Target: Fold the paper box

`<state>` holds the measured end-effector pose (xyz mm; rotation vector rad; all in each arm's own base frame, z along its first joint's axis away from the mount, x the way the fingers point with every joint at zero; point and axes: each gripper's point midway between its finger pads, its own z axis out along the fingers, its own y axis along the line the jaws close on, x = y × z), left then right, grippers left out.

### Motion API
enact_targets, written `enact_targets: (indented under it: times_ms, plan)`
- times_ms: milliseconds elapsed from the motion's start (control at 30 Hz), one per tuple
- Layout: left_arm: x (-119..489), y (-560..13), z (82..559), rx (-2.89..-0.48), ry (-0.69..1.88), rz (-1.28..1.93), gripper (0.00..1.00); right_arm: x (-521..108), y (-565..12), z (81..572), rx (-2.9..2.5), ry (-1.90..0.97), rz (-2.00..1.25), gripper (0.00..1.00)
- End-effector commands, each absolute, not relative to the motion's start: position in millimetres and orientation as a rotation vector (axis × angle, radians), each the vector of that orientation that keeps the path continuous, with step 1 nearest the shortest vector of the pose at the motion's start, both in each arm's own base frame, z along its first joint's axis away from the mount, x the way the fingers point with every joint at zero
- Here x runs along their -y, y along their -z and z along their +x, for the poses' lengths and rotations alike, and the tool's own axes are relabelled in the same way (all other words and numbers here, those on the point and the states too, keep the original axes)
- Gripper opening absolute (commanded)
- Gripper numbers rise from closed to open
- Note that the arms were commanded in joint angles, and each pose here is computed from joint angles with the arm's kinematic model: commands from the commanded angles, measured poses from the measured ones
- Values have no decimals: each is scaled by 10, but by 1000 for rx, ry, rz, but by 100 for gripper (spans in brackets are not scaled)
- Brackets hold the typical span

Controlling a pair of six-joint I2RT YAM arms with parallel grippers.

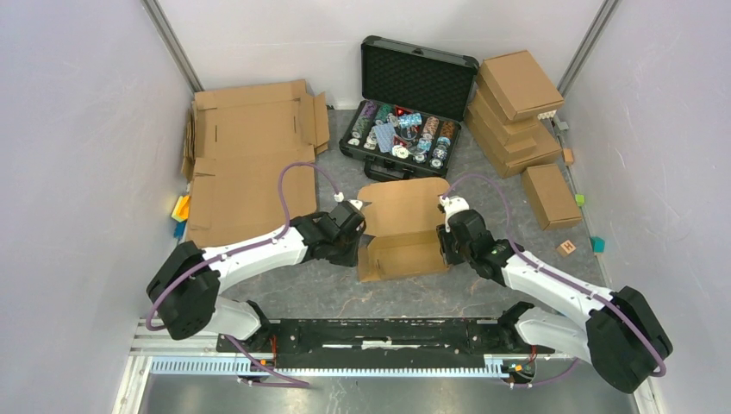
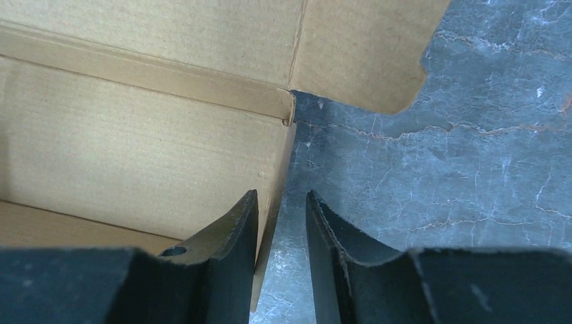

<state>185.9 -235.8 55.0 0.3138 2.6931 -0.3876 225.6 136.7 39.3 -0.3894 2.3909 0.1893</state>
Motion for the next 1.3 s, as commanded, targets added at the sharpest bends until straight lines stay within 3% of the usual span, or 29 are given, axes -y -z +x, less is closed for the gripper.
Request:
enact_targets:
  times_ms: [0, 67, 167, 333, 567, 733, 833, 900, 1067, 1267]
  plan:
    - [2385, -759, 1922, -2636, 395, 336, 41, -1357, -505, 2346, -2331, -183, -360, 37]
    - [2496, -821, 1920, -2622, 470, 339, 61, -1359, -514, 2350, -2328, -185, -358, 37]
    - [2688, -896, 1950, -2584, 563, 299, 71, -1360, -516, 2349, -2324, -188, -358, 37]
    - [2560, -823, 2150, -2556, 360, 118, 73, -1382, -538, 2358, -2308, -212, -328, 37]
    - [2601, -624, 2223, -2565, 323, 36, 75, -1372, -550, 2353, -2297, -216, -320, 37]
    - [2535, -501, 2179, -2621, 231, 67, 66, -1364, -548, 2349, -2295, -216, -315, 37]
    - [2489, -552, 2155, -2619, 223, 75, 54, -1360, -531, 2340, -2298, -214, -315, 35]
    - [2468, -621, 2144, -2604, 238, 79, 46, -1350, -516, 2334, -2300, -211, -313, 28]
    - [2461, -807, 2117, -2570, 295, 97, 18, -1321, -483, 2331, -2309, -191, -314, 24]
    - [2437, -915, 2117, -2557, 292, 120, 10, -1313, -511, 2347, -2296, -185, -309, 23]
